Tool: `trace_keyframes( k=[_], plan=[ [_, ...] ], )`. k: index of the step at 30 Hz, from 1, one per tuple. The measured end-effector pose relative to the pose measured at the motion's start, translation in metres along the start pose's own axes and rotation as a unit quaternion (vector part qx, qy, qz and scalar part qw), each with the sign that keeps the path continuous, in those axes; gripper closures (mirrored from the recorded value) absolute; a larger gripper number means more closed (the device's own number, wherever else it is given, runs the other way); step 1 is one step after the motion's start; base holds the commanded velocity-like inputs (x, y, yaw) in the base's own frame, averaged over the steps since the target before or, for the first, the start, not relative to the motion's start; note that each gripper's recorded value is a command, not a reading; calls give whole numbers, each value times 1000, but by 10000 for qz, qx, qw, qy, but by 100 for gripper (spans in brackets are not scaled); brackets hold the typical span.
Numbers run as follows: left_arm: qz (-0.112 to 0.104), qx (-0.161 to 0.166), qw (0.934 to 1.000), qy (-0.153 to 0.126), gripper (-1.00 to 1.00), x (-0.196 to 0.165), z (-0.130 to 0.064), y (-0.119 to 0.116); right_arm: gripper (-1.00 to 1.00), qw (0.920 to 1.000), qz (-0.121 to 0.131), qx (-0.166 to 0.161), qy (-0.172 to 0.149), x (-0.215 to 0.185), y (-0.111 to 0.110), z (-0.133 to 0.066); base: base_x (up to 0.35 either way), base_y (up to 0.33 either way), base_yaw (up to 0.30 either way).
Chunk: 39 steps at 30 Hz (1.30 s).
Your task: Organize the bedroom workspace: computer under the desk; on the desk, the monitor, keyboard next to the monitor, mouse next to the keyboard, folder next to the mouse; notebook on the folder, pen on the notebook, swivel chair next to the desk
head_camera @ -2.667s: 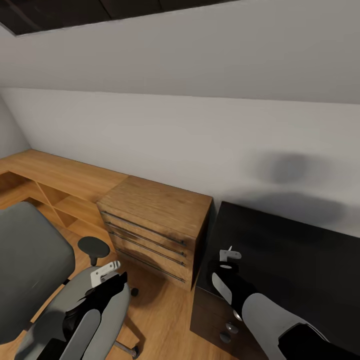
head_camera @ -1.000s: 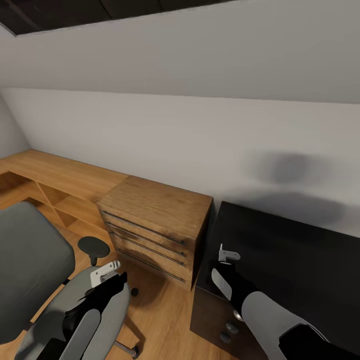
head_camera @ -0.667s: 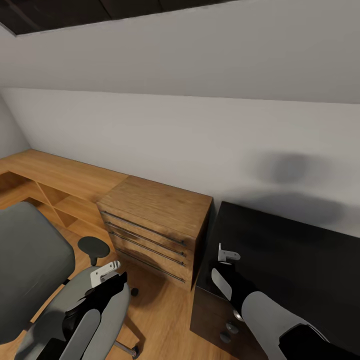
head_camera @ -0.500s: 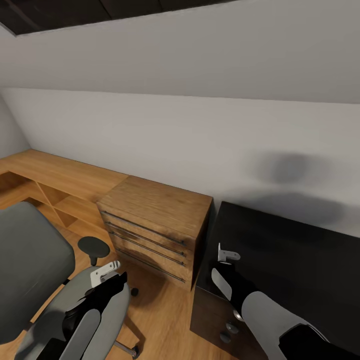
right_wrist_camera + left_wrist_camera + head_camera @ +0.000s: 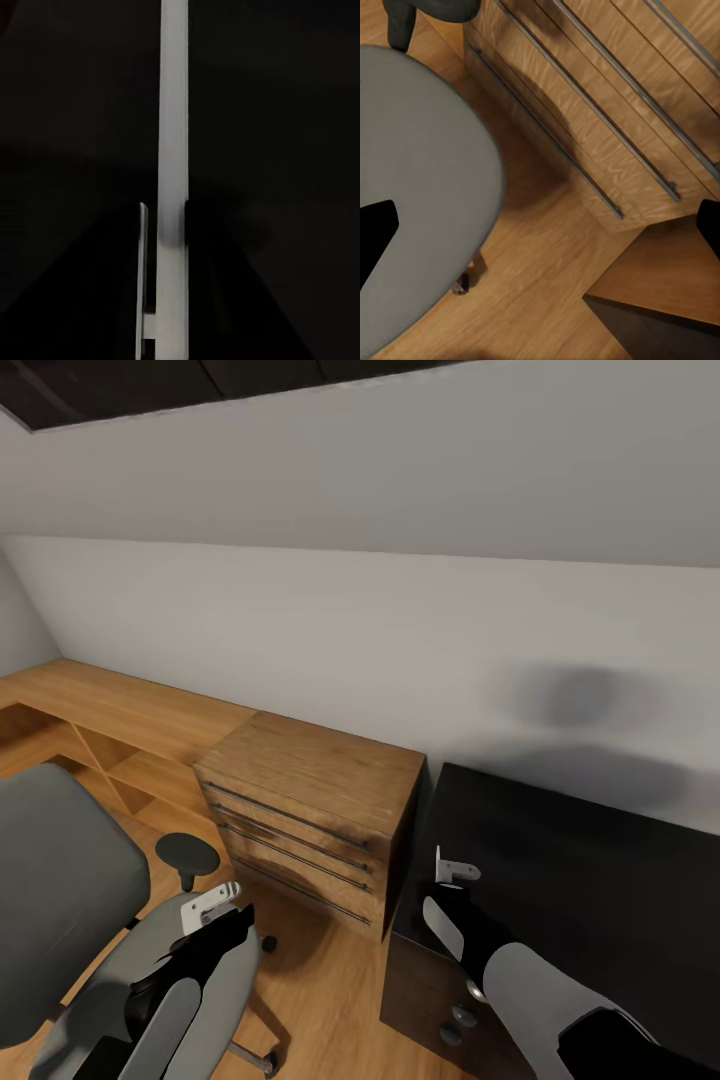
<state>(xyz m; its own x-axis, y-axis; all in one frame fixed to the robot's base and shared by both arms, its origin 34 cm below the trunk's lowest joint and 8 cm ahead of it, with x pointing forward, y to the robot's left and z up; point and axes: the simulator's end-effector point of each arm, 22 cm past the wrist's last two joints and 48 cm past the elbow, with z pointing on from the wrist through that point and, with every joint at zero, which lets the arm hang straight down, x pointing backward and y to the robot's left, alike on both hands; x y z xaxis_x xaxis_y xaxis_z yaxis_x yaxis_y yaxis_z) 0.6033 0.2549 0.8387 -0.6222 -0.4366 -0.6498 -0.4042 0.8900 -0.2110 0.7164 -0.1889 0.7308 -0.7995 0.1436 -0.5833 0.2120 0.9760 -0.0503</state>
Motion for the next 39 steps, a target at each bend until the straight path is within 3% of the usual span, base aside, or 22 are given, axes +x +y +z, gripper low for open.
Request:
trace_keyframes(
  k=[13,26,39],
  plan=[
    [2,12,10000,30,-100,1,0,0,100,10000,-4,-2,0,0,0,0,0,0,0],
    [3,19,10000,26,-100,-6,-13,-3,100,10000,12,20,84,0,-4,-12,0,0,0],
    [9,17,10000,36,-100,-13,-25,-5,100,10000,44,9,43,-8,-5,-25,-277,0,0]
  ],
)
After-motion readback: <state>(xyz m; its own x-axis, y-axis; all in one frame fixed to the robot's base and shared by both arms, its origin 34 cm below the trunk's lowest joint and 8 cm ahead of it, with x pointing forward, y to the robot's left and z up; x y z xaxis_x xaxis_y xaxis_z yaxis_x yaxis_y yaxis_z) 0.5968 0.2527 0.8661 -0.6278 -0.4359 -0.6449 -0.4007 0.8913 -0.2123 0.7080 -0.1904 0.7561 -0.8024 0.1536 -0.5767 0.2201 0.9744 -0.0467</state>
